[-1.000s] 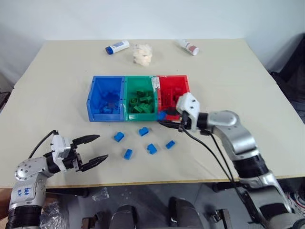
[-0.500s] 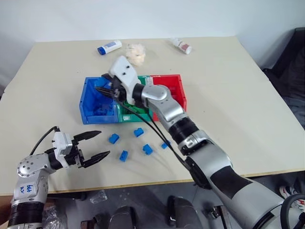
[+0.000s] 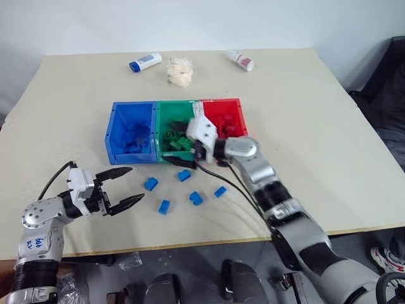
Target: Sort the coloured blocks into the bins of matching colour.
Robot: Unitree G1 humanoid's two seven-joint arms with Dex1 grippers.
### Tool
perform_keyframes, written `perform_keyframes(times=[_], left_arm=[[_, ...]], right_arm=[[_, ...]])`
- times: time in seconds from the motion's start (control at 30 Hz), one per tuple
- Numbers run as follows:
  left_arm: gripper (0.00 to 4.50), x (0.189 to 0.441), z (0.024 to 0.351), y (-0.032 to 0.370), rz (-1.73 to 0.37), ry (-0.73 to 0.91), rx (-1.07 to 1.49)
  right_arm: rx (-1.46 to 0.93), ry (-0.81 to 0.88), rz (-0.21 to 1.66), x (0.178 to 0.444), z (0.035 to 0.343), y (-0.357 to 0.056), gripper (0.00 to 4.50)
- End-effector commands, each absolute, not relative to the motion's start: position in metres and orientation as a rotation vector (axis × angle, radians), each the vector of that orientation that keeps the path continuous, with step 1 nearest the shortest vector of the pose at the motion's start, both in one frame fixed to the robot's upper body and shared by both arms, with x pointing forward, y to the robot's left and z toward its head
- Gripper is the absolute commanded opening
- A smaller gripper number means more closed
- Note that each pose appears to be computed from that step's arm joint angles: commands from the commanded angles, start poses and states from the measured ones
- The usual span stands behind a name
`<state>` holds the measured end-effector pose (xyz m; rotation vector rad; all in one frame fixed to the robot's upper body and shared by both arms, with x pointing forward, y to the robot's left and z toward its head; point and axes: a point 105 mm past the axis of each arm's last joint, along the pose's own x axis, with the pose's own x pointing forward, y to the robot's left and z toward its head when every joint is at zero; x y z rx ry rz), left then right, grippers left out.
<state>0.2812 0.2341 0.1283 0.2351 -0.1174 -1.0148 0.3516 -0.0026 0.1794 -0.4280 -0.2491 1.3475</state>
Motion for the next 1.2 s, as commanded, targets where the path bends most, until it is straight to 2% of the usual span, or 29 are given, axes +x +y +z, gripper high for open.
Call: perform_keyframes(times=[0.03, 0.17, 0.27, 0.43, 0.63, 1.07, 1.2], left_arm=[[4.5, 0.277, 0.129, 0.236, -1.05, -0.14, 0.236], [4.5, 0.272, 0.122, 0.239, -1.076, -0.107, 0.24], [4.5, 0.268, 0.12, 0.241, -1.076, -0.101, 0.237], [4.5, 0.264, 0.119, 0.241, -1.078, -0.099, 0.232], [4.5, 0.265, 0.121, 0.237, -1.086, -0.107, 0.23], [4.5, 0.26, 0.121, 0.225, -1.111, -0.126, 0.213], [4.5, 0.259, 0.121, 0.224, -1.103, -0.128, 0.212]], right_arm=[[-0.472, -0.171, 1.431, 0.322, 0.177, -0.045, 4.48], [-0.472, 0.002, 1.381, 0.301, 0.16, -0.092, 4.48], [-0.486, 0.176, 1.287, 0.281, 0.138, -0.142, 4.48], [-0.497, 0.281, 1.193, 0.271, 0.131, -0.171, 4.48], [-0.48, 0.267, 1.206, 0.276, 0.126, -0.158, 4.48], [-0.451, 0.241, 1.263, 0.318, 0.097, -0.084, 4.48], [-0.468, 0.242, 1.257, 0.324, 0.093, -0.079, 3.62]])
